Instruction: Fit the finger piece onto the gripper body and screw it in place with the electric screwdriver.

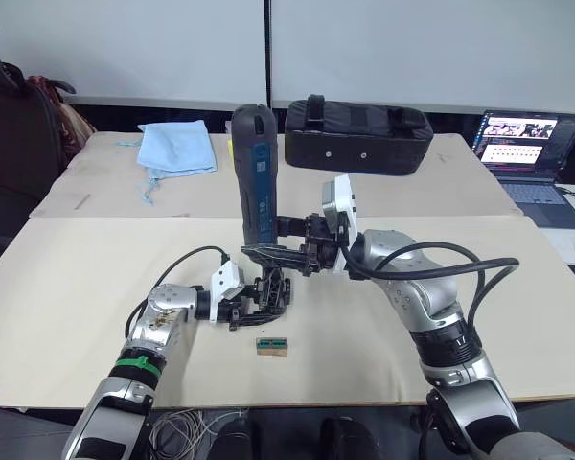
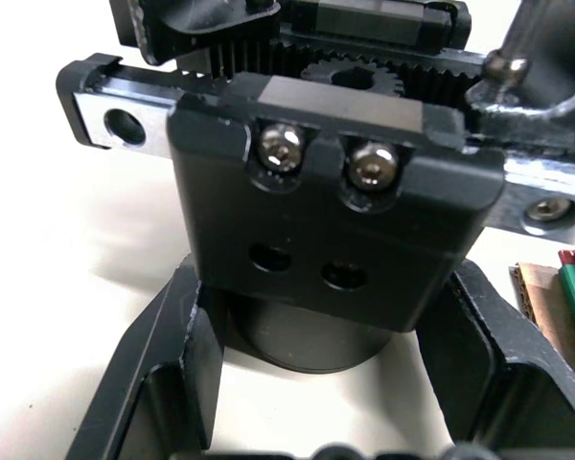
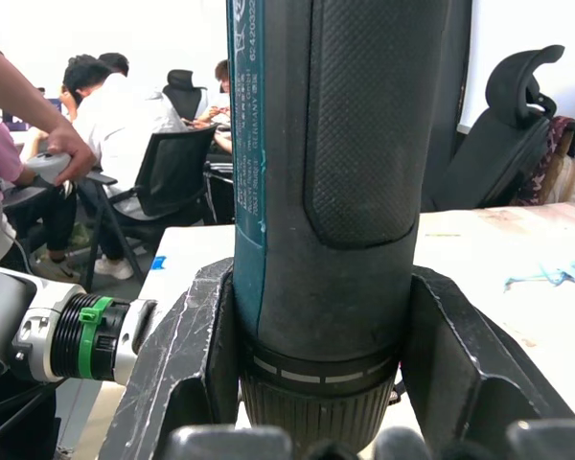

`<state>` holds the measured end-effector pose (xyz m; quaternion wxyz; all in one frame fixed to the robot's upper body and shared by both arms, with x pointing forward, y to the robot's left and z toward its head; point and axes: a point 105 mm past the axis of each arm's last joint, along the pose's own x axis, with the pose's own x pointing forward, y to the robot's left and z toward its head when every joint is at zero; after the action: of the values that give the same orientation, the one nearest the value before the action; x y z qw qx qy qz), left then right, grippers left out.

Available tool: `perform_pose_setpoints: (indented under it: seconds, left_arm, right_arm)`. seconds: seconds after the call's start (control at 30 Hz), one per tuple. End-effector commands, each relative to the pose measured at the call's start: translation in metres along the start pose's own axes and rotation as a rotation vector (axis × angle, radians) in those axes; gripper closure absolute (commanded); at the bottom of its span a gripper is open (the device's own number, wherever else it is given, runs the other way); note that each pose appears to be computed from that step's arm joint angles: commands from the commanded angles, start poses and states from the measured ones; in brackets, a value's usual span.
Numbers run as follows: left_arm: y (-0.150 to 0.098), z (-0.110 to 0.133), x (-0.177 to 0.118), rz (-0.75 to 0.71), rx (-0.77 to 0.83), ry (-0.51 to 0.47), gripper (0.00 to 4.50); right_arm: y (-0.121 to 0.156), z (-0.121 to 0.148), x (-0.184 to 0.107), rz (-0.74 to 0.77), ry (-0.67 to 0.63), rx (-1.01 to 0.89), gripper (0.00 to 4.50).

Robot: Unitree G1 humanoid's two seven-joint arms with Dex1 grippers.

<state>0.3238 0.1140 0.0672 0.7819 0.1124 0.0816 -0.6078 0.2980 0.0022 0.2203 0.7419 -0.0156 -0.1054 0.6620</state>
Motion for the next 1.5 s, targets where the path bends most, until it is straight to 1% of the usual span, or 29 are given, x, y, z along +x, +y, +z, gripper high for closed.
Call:
perform_pose_setpoints:
  seconds: [0.03, 0.27, 0.5, 0.53, 0.63, 0.7, 0.8, 0.87, 1.1, 1.27, 1.5]
  left_arm:
    - [-0.006, -0.002, 0.002, -0.031, -0.022, -0.01, 2.18]
    - [-0.007, -0.002, 0.003, -0.033, -0.022, -0.013, 2.18]
    - [-0.007, -0.002, 0.004, -0.03, -0.022, -0.014, 2.18]
    - [-0.006, -0.004, 0.004, -0.024, -0.028, 0.0, 2.18]
    - [-0.003, -0.008, 0.005, 0.01, -0.027, 0.02, 2.18]
    - [-0.004, -0.011, 0.005, 0.012, -0.034, 0.033, 2.18]
    - [-0.005, -0.017, 0.004, 0.009, -0.047, 0.063, 2.18]
    - [-0.005, -0.019, 0.004, 0.006, -0.053, 0.072, 2.18]
    - [-0.005, -0.02, 0.005, 0.012, -0.063, 0.072, 2.18]
    - [-0.002, -0.021, 0.001, 0.028, -0.065, 0.077, 2.18]
    - [0.005, -0.023, -0.011, 0.059, -0.078, 0.075, 2.18]
  right_arm:
    - [0.0, -0.054, -0.009, -0.045, 0.18, 0.088, 2.58]
    - [0.001, -0.051, -0.008, -0.032, 0.171, 0.037, 2.58]
    - [0.0, -0.03, -0.005, -0.004, 0.124, -0.021, 2.58]
    - [0.002, -0.021, -0.003, 0.018, 0.098, -0.04, 2.58]
    - [0.005, 0.019, 0.003, 0.075, -0.03, -0.067, 2.58]
    - [0.013, 0.045, 0.0, 0.172, -0.066, -0.137, 2.58]
    - [0.004, 0.08, -0.003, 0.193, -0.115, -0.201, 2.58]
    - [0.002, 0.092, -0.005, 0.203, -0.148, -0.201, 2.58]
    - [-0.001, 0.094, -0.011, 0.188, -0.202, -0.216, 2.58]
    - [0.004, 0.095, -0.021, 0.188, -0.198, -0.224, 2.58]
    - [0.011, 0.109, -0.042, 0.147, -0.19, -0.229, 2.58]
